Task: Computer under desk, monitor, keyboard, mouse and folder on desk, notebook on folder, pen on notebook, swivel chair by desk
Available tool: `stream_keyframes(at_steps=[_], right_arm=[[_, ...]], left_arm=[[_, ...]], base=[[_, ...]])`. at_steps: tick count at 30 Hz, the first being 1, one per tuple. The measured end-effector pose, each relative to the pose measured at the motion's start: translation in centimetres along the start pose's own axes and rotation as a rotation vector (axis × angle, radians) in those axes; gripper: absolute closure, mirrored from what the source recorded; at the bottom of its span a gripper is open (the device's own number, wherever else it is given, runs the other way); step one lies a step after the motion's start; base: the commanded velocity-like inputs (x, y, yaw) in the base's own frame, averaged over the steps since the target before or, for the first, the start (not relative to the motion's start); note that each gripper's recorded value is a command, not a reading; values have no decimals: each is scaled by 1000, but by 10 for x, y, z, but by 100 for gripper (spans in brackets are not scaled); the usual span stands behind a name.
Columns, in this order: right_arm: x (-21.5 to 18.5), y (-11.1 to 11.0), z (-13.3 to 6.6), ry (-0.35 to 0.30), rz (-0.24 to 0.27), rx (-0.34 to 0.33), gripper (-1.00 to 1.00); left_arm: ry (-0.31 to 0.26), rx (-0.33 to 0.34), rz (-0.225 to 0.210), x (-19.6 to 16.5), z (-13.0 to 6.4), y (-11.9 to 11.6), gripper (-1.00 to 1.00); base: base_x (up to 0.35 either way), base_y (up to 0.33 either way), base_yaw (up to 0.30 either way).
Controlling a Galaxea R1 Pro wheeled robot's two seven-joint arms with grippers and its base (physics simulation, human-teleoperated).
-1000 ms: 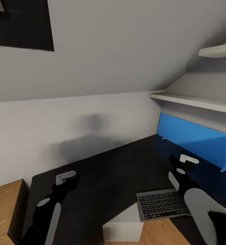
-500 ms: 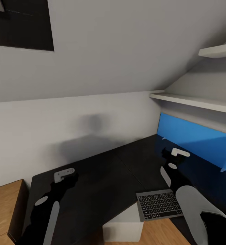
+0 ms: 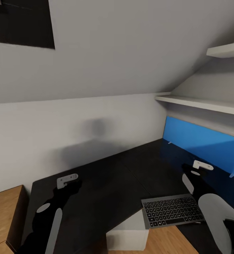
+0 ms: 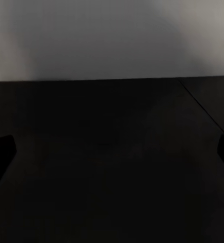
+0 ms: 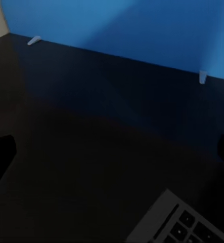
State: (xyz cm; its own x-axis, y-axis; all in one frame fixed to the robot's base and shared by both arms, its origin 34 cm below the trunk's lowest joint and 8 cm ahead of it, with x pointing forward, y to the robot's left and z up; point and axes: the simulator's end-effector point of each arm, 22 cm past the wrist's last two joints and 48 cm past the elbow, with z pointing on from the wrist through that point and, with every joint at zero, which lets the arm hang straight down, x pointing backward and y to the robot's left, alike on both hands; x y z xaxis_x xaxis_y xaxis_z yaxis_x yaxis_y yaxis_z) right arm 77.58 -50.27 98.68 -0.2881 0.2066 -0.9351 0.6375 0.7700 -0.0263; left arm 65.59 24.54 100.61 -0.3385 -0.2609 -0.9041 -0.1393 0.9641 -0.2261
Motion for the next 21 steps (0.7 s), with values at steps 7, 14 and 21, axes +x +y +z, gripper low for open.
stream_keyframes(at_steps=[7,14,21], right_arm=[[13,-26,15,34,7,41,-100],[13,-62,30,42,55,89,-100],[18,-78,38,46,69,110,-100]], left_arm=[[-1,0,0,6,4,2,-100],[-1,0,0,14,9,3,-100],[-1,2,1,21,13,4,-100]], base=[[0,0,0],[0,0,0],[0,0,0]])
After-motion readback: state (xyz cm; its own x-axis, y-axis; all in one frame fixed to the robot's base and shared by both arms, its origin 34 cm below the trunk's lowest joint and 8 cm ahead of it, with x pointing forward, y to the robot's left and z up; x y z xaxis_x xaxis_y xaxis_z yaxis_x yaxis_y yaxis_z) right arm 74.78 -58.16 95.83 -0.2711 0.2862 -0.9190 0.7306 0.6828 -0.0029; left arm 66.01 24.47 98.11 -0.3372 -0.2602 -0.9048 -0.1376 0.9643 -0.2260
